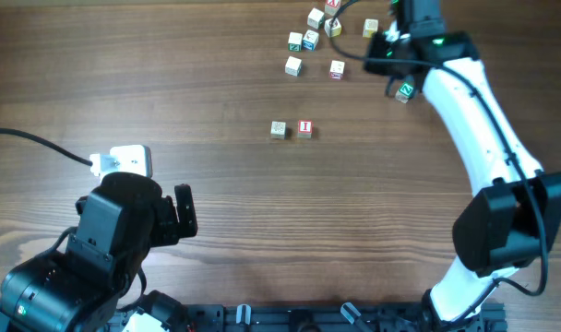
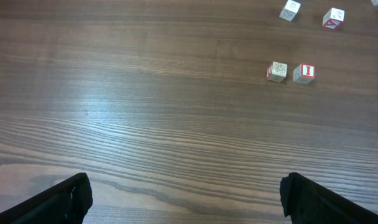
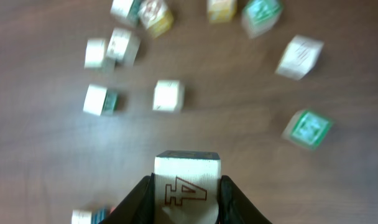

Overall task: Form a horizontal line
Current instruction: 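Reach the right gripper back and grasp the '4' block, then place the '4' block right of the red '1' block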

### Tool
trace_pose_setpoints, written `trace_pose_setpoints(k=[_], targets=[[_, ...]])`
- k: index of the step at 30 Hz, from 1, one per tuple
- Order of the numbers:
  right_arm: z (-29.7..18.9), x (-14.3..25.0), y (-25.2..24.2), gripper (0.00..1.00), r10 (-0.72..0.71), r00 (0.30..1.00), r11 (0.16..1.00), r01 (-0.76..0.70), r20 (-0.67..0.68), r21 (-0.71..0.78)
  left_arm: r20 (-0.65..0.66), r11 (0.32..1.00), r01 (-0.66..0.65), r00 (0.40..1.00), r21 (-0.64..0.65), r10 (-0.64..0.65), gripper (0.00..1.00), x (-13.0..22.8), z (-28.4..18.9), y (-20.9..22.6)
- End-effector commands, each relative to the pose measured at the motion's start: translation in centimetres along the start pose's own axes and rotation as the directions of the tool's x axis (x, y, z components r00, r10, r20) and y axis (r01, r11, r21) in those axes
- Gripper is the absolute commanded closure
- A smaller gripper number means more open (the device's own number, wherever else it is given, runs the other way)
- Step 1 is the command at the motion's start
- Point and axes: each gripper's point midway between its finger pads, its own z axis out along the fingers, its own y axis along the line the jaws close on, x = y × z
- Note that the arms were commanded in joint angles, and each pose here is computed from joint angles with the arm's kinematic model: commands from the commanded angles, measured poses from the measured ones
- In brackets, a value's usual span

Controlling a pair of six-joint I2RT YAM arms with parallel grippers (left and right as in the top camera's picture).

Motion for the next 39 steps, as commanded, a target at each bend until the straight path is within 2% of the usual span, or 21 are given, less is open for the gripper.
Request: trace_pose_setpoints(k=[1, 7, 10, 18, 19, 20, 21, 23, 25, 27, 34, 37, 39], targets=[[1.5, 3.4, 2.5, 0.74, -0.077, 0.994, 0.997, 0.075, -0.082, -0.026, 0.007, 1.000, 0.021, 1.000, -0.010, -0.021, 0.00, -0.1, 0.0, 0.2], [6.0, 9.0, 2.3, 0.73, -0.119, 0.982, 0.993, 0.119, -0.143, -0.011, 0.007, 1.000, 0.021, 1.000, -0.010, -0.021, 0.00, -0.1, 0.0, 0.2], [8.8, 11.8, 1.3, 0.73, -0.104, 0.987, 0.995, 0.103, -0.125, -0.019, 0.008, 1.000, 0.021, 1.000, -0.010, -0.021, 0.00, -0.1, 0.0, 0.2], [10.6, 14.6, 0.6, 0.73, -0.089, 0.989, 0.996, 0.086, -0.119, -0.030, 0.008, 1.000, 0.021, 1.000, -0.009, -0.021, 0.00, -0.1, 0.0, 0.2], [10.6, 14.7, 0.6, 0.71, -0.091, 0.989, 0.996, 0.088, -0.118, -0.031, 0.007, 1.000, 0.021, 1.000, -0.010, -0.021, 0.00, -0.1, 0.0, 0.2], [10.7, 15.0, 0.8, 0.63, -0.096, 0.988, 0.995, 0.093, -0.118, -0.035, 0.007, 1.000, 0.021, 1.000, -0.010, -0.021, 0.00, -0.1, 0.0, 0.2], [10.7, 15.0, 1.0, 0.50, -0.102, 0.988, 0.995, 0.098, -0.117, -0.034, 0.007, 1.000, 0.021, 1.000, -0.010, -0.021, 0.00, -0.1, 0.0, 0.2], [10.6, 15.1, 1.1, 0.40, -0.104, 0.987, 0.994, 0.101, -0.119, -0.035, 0.007, 1.000, 0.021, 1.000, -0.010, -0.021, 0.00, -0.1, 0.0, 0.2], [10.4, 14.9, 1.2, 0.16, -0.104, 0.987, 0.994, 0.100, -0.123, -0.033, 0.007, 1.000, 0.021, 1.000, -0.010, -0.021, 0.00, -0.1, 0.0, 0.2], [10.0, 14.6, 1.3, 0.01, -0.096, 0.987, 0.995, 0.093, -0.128, -0.030, 0.008, 1.000, 0.021, 1.000, -0.009, -0.021, 0.00, -0.1, 0.0, 0.2], [9.3, 13.3, 1.2, 0.01, -0.069, 0.994, 0.998, 0.069, -0.090, -0.003, 0.008, 1.000, 0.021, 1.000, -0.009, -0.021, 0.00, -0.1, 0.0, 0.2], [8.6, 12.3, 1.1, 0.12, -0.042, 0.998, 0.999, 0.043, -0.050, 0.014, 0.008, 1.000, 0.021, 1.000, -0.009, -0.021, 0.00, -0.1, 0.0, 0.2], [8.1, 11.6, 1.1, 0.13, -0.025, 0.999, 1.000, 0.025, -0.023, 0.018, 0.008, 1.000, 0.021, 1.000, -0.009, -0.021, 0.00, -0.1, 0.0, 0.2]])
